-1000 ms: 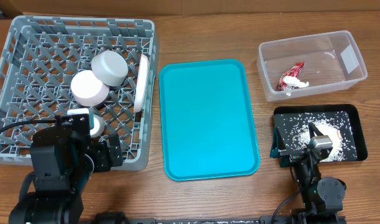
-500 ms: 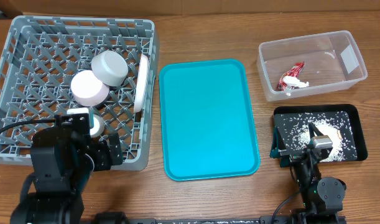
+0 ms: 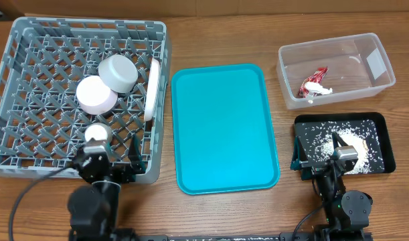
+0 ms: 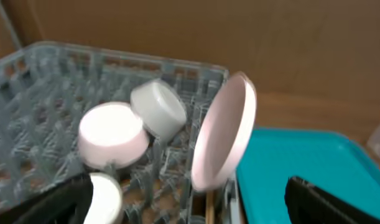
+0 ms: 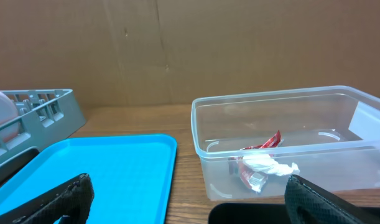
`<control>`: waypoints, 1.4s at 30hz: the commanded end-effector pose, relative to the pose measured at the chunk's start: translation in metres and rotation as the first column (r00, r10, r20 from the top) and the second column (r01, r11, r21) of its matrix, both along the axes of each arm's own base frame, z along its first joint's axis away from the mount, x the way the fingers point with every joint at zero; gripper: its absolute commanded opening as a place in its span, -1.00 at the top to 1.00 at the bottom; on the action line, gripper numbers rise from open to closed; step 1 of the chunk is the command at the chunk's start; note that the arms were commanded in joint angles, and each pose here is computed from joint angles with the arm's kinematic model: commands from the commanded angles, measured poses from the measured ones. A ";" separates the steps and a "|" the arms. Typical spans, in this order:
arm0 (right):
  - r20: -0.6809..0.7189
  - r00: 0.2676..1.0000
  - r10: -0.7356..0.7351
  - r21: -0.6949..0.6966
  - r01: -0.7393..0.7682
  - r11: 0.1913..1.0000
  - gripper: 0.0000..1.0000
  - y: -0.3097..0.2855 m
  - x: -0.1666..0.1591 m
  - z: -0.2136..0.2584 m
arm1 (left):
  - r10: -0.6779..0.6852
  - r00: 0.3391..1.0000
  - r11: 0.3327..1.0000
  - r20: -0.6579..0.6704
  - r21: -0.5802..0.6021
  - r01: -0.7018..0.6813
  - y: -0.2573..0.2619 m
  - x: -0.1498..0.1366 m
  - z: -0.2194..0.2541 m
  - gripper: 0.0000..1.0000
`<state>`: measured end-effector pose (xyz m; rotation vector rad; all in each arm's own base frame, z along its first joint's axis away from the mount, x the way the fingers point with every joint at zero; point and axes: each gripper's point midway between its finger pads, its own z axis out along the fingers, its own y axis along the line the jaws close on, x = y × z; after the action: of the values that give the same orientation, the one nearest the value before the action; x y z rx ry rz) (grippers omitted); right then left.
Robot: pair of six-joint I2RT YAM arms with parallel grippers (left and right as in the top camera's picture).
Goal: Sort waste into correct bins and load items into the dishwasher
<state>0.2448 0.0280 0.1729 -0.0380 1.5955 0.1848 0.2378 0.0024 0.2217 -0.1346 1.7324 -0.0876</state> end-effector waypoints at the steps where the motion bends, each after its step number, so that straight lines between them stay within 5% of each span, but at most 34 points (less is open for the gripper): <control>1: 0.005 1.000 0.011 0.003 -0.011 1.000 -1.00 0.002 0.000 -0.001 | 0.006 0.995 0.999 0.098 -0.050 -0.001 -0.001 0.000 -0.011 -1.00; 9: 0.005 1.000 0.011 0.003 -0.011 1.000 -1.00 0.002 0.000 -0.002 | 0.002 0.963 0.999 0.270 -0.052 0.012 -0.002 0.007 -0.020 -0.99; 16: 0.005 1.000 0.011 0.003 -0.011 1.000 -1.00 0.002 0.000 -0.002 | -0.036 0.995 0.997 0.091 -0.058 0.042 -0.009 0.008 -0.065 -1.00; 42: 0.005 1.000 0.011 0.003 -0.011 1.000 -1.00 0.002 0.000 -0.002 | -0.035 0.995 0.997 0.090 -0.060 0.041 -0.009 0.008 -0.065 -1.00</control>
<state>0.2448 0.0280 0.1727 -0.0380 1.5963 0.1848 0.2463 -0.0029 0.1554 -0.1458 1.6501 -0.1461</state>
